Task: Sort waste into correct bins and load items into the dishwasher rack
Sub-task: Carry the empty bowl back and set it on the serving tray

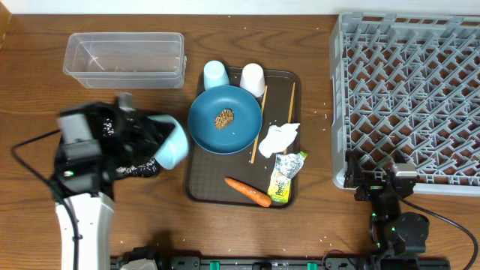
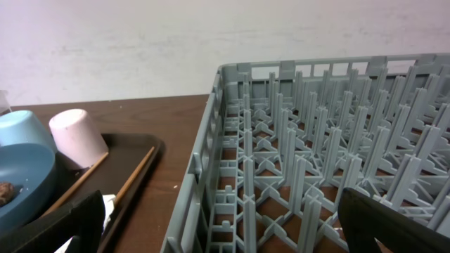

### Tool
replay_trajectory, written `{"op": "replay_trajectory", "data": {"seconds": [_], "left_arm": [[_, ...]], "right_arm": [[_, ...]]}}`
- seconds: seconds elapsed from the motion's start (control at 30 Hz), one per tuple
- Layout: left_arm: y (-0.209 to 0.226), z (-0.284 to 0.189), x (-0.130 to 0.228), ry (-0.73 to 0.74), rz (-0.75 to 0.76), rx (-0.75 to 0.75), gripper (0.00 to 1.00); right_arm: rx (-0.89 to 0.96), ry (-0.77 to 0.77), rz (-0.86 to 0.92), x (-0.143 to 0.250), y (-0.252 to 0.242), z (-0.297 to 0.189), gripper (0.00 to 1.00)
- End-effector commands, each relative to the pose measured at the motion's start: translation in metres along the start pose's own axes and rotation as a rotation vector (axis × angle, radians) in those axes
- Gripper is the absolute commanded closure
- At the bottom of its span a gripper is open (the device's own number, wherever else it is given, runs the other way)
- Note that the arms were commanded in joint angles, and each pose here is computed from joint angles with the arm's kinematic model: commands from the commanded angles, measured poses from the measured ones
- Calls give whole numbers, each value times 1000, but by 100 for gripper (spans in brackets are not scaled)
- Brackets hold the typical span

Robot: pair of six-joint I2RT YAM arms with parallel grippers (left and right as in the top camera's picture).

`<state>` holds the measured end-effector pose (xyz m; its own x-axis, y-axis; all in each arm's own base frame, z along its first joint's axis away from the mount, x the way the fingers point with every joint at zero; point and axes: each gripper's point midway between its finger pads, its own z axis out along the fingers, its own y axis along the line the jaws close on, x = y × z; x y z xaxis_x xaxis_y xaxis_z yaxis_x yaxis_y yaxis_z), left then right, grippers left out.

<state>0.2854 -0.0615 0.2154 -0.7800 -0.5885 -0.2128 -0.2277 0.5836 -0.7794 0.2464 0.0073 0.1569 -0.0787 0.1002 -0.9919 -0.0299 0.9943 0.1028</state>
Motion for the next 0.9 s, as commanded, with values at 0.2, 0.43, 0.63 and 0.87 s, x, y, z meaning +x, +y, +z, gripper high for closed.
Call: {"op": "replay_trajectory", "data": {"seconds": [0.2,0.43,0.63,0.87], "left_arm": [[4,28,36,-20,318,-295,94],[20,57,72,128,401,-411,94],[42,91,104,281,420,-508,94],[76,114,121,341,403,-676,94]], "right_arm": [[16,2,-8,1,-4,0,1],[16,2,-8,1,-4,0,1],[16,2,-8,1,-4,0,1],[17,2,-8,1,-4,0,1]]}}
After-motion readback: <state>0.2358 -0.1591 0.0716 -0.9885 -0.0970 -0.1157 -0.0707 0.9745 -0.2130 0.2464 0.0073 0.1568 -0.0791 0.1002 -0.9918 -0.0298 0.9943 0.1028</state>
